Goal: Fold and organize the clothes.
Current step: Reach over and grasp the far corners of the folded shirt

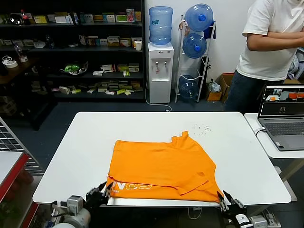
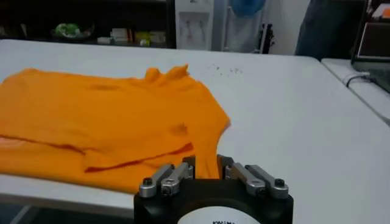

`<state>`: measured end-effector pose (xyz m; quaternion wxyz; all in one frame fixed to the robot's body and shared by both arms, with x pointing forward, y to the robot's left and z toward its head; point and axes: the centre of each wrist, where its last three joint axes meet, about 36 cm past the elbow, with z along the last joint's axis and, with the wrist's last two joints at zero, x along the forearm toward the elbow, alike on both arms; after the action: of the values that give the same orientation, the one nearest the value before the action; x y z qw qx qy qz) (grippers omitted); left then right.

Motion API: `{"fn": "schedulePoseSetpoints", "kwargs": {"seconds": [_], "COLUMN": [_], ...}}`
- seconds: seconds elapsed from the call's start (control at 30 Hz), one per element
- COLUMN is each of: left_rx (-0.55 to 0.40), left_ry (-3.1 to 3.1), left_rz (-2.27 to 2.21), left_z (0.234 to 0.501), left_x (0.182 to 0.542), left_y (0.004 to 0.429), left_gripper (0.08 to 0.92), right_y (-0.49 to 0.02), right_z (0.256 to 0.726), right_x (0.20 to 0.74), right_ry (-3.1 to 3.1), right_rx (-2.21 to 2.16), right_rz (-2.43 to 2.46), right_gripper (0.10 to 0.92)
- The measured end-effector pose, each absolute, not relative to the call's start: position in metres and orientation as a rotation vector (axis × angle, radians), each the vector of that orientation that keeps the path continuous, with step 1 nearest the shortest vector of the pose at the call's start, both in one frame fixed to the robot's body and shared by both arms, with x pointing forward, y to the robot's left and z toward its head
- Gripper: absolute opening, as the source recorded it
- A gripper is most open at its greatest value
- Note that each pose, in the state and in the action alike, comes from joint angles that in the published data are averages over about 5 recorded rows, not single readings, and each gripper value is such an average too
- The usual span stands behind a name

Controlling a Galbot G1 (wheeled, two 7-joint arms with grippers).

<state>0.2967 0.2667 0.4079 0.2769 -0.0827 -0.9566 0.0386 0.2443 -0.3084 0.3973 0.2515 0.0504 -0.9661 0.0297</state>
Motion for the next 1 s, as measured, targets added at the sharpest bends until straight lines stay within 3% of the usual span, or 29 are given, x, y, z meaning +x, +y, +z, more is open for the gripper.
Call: {"fn": "schedulePoseSetpoints", "kwargs": {"seconds": [0.2, 0.4, 0.73, 1.0], "left_rx": [-0.234, -0.253, -0.256, -0.247], "left_ry": [-2.660, -2.708, -2.702, -2.652], "left_rz": [0.109, 0.141, 0.158, 0.146], "left_z": [0.423, 0.414, 0.384, 0.362], "left_x": [0.332, 0.389, 0.478, 0.509], "left_y": [0.274, 0.274, 0.274, 0.275], "left_gripper": [0.657, 0.803, 0.823, 0.823], "right_y": [-0.310, -0.308, -0.284, -0.254], "right_z": [0.410, 0.399, 0.374, 0.365], "right_x": [0.289, 0.365, 0.490, 0.550], "right_ry": [-2.707, -2.741, -2.727, -2.690], "right_rx": [0.115, 0.062, 0.040, 0.058], "right_rz": [0.053, -0.020, -0.108, -0.118], "right_gripper": [0.657, 0.802, 0.823, 0.823]}}
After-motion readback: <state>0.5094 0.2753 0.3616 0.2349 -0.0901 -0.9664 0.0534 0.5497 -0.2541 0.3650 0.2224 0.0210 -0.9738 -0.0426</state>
